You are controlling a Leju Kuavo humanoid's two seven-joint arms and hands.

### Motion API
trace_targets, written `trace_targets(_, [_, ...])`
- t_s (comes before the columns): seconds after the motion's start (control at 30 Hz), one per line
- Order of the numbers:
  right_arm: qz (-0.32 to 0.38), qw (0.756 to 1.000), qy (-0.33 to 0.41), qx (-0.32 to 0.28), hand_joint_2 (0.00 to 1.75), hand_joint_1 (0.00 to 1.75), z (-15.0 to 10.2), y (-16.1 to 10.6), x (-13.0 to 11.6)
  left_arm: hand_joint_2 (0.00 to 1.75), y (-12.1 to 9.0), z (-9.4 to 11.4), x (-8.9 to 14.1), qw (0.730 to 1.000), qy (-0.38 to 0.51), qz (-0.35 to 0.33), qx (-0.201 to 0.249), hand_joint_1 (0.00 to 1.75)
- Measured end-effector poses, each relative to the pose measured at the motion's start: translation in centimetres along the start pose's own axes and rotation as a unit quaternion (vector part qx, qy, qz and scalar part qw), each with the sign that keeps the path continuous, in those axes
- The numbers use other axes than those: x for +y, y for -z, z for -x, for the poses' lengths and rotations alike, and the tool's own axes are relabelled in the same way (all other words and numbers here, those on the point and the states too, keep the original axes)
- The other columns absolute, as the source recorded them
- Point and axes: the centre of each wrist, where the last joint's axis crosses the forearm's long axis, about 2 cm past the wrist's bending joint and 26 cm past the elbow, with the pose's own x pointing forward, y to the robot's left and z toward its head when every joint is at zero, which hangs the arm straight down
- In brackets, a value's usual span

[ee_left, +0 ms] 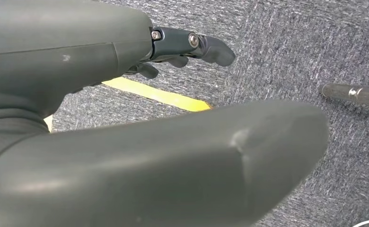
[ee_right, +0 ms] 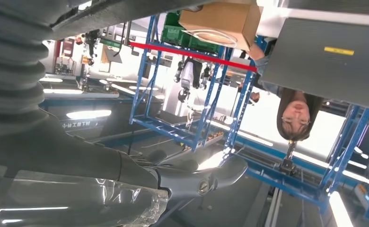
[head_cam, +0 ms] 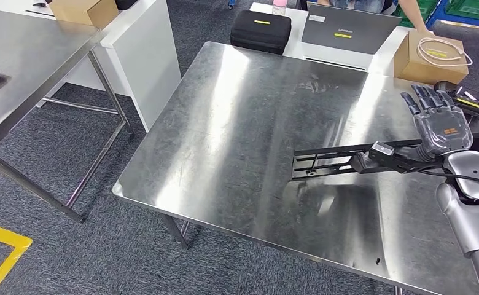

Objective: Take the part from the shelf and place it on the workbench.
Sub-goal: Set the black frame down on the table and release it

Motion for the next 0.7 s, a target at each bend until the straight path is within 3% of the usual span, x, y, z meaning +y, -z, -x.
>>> trace_targets(0.03, [-0.002,1.0,0.0,0.0,1.75,0.0,0.1,0.1,0.0,0.0,0.0,0.0,0.0,1.0,0.0,0.0,0.0,0.0])
trace_targets(0.5, [-0.026,1.0,0.005,0.011,1.75,0.0,1.0,-0.2,1.1,0.0,0.0,0.0,0.0,1.0,0.004,0.002,-0.01,0.0])
trace_targets(0.7, [-0.09,0.995,0.023,0.034,1.75,0.0,2.3,0.2,1.2,0.0,0.0,0.1,0.0,1.0,0.004,0.002,-0.008,0.0])
